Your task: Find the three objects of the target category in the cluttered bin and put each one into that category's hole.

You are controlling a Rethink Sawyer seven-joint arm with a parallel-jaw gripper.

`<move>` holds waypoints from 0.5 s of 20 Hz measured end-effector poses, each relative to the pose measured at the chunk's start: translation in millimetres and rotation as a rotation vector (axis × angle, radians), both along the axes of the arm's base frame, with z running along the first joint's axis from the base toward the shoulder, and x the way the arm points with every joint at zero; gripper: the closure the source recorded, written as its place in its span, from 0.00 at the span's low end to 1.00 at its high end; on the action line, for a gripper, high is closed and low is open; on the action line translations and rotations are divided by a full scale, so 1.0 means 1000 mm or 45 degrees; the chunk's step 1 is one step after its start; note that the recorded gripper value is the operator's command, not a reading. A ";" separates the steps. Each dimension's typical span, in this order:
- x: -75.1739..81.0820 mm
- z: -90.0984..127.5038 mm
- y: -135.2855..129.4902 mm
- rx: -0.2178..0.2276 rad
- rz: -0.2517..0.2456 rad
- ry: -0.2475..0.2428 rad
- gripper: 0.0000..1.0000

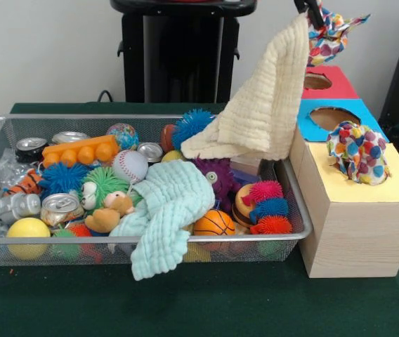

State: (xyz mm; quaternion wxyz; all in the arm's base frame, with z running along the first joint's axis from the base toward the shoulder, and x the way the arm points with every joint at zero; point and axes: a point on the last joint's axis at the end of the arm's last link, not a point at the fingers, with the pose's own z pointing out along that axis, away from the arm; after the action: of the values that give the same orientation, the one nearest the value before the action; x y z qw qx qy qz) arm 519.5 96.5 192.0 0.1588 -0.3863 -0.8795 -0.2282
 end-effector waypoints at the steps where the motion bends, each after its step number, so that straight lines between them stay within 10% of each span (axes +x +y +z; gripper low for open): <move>1: 0.000 -0.001 -0.001 0.001 -0.001 0.003 1.00; 10: 0.007 -0.040 -0.052 -0.154 -0.103 -0.024 1.00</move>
State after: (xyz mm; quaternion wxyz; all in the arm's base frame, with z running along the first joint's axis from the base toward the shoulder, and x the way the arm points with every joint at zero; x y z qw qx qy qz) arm 526.9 44.4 152.0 0.1175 -0.4281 -0.8769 -0.1843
